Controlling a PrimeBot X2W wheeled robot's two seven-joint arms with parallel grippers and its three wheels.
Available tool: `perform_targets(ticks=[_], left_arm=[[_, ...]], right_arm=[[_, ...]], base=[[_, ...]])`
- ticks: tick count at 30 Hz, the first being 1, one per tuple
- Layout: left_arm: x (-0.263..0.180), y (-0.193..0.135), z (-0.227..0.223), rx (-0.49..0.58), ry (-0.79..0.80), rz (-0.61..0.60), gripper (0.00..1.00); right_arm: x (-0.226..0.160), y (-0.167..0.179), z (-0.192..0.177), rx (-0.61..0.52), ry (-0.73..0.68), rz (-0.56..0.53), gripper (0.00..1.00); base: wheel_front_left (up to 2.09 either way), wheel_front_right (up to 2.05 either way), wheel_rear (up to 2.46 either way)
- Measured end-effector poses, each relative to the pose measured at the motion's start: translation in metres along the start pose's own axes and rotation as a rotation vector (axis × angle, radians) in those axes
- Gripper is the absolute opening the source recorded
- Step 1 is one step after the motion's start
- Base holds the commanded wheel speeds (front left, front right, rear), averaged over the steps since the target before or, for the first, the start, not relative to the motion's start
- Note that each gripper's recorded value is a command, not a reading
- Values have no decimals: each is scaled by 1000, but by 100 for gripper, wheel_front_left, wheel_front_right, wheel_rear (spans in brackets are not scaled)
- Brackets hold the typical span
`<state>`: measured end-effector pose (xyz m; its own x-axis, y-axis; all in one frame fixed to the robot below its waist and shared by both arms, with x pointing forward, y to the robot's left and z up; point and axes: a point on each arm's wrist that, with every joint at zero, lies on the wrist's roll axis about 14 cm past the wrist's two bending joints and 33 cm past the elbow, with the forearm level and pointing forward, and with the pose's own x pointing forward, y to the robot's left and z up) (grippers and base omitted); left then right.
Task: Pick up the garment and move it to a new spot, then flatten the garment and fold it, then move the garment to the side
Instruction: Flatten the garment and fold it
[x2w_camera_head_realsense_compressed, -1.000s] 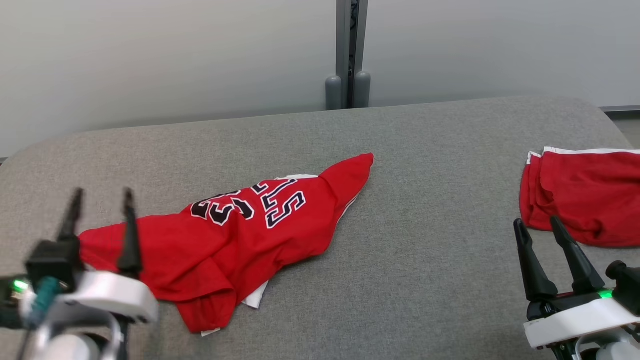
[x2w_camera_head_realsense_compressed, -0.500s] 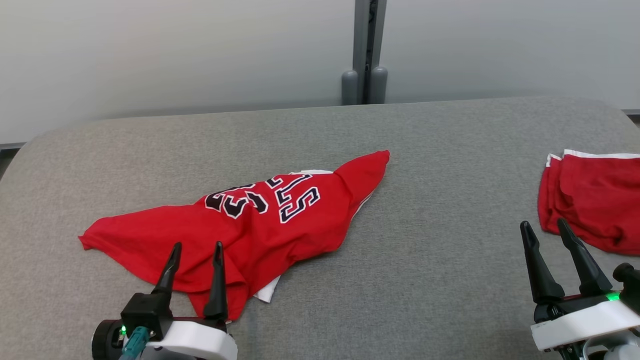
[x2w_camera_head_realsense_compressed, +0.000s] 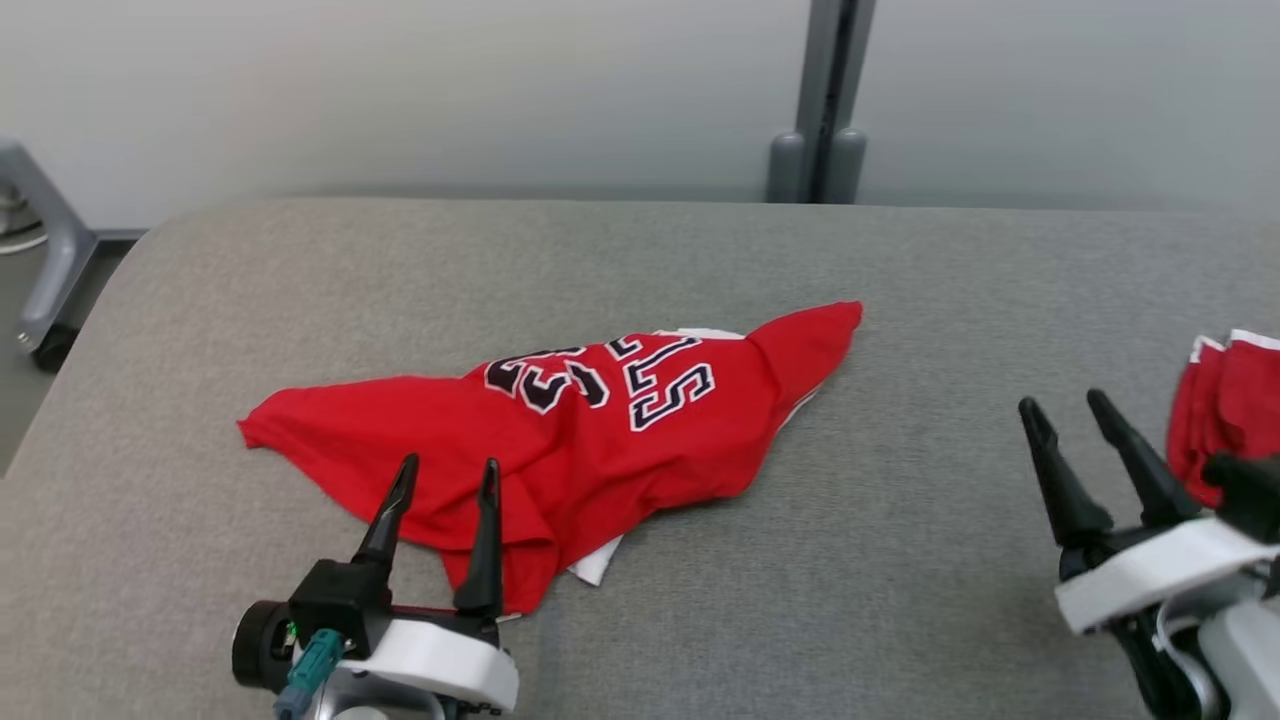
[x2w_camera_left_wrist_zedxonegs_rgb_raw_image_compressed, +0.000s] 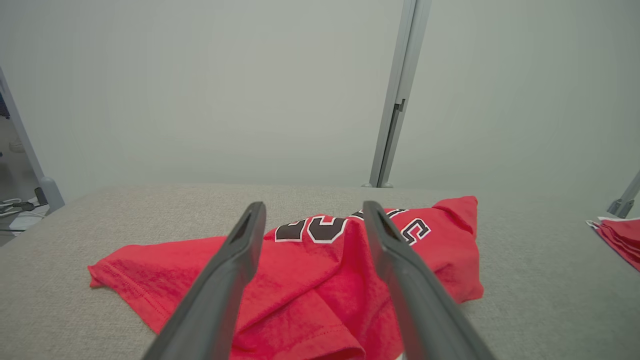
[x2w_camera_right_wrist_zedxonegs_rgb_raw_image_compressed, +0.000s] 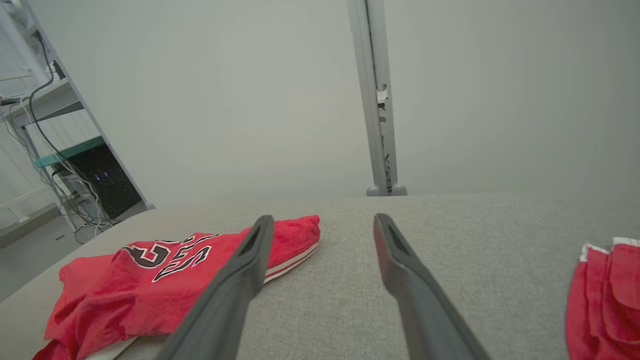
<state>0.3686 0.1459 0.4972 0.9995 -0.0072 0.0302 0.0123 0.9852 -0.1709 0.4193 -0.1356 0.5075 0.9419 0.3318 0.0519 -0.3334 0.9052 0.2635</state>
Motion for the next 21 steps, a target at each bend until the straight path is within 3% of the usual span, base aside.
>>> perform_targets(ticks=[10,21], left_arm=[[3,9,-6,-6,17,38,100],[0,28,-21,-31,72,134,100]], right_arm=[[82,-15,-35,-10,214,67,100],[141,7,-93,148,500,148,100]], base=[[0,0,0],[0,0,0]])
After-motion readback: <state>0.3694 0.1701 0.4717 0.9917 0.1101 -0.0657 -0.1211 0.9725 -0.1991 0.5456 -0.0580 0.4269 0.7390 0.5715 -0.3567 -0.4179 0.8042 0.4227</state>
